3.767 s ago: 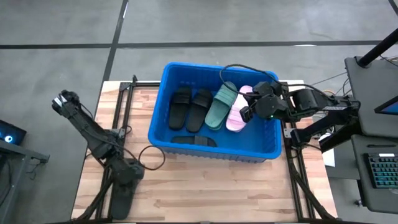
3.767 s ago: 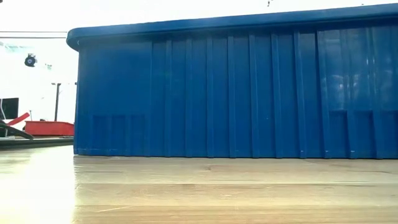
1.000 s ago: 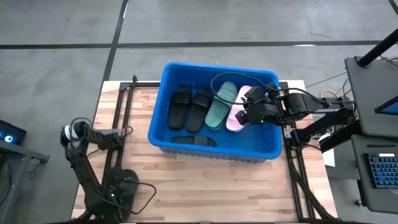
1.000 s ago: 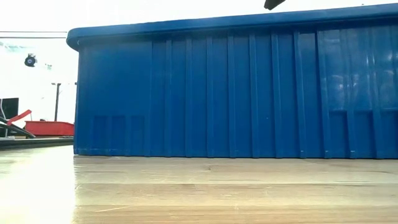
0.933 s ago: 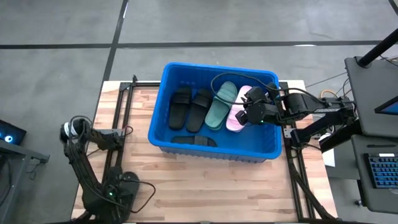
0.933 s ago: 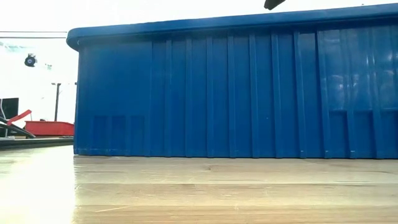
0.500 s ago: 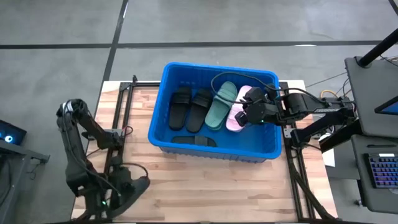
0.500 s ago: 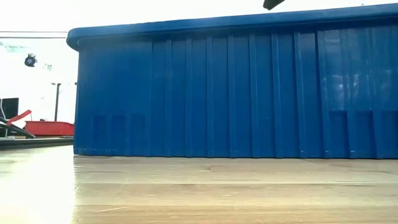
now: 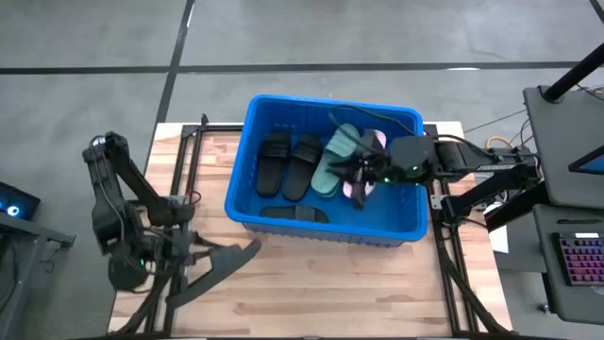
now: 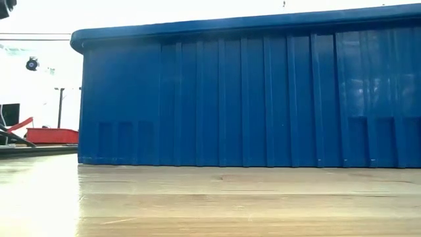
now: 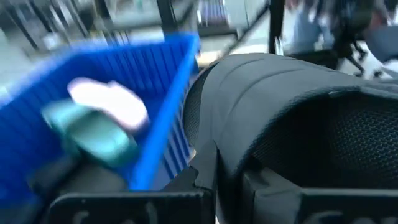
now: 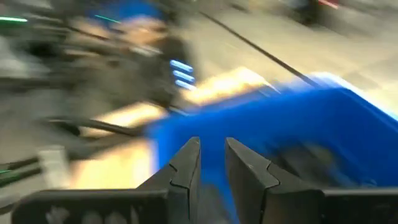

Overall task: Pick and place slides into bin
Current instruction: Put the black slide into the blue bin

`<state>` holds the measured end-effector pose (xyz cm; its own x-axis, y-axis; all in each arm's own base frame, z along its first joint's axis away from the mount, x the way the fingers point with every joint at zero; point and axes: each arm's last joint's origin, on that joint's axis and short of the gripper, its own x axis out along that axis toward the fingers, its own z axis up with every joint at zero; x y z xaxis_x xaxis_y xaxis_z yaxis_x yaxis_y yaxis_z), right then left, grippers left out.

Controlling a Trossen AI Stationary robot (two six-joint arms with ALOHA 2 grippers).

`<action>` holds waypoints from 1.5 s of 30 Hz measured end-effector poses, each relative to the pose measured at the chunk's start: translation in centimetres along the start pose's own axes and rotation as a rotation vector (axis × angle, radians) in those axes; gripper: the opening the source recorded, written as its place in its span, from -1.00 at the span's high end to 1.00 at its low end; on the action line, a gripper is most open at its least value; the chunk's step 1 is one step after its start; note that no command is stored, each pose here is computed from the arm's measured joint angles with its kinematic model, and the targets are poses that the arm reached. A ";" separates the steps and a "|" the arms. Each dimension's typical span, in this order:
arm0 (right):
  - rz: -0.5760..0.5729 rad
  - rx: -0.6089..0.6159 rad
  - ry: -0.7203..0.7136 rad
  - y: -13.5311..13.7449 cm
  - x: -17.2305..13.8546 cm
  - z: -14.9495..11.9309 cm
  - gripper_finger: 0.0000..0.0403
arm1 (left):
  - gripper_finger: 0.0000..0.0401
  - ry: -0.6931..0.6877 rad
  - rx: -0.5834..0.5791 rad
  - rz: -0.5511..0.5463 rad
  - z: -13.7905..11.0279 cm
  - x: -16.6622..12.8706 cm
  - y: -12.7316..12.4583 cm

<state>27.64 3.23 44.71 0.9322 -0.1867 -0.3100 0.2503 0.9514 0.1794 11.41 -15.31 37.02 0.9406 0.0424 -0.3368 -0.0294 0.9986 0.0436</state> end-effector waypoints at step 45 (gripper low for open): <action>0.604 -0.531 0.078 8.1 5.9 2.7 0.12 | 1.00 -0.351 0.248 -0.353 6.9 8.5 2.9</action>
<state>35.91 9.22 46.84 0.8408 0.3962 -0.3688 -0.4671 0.8754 -0.1246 21.64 -12.29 40.75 0.9365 -0.3485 -0.0388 0.3482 0.9114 0.2194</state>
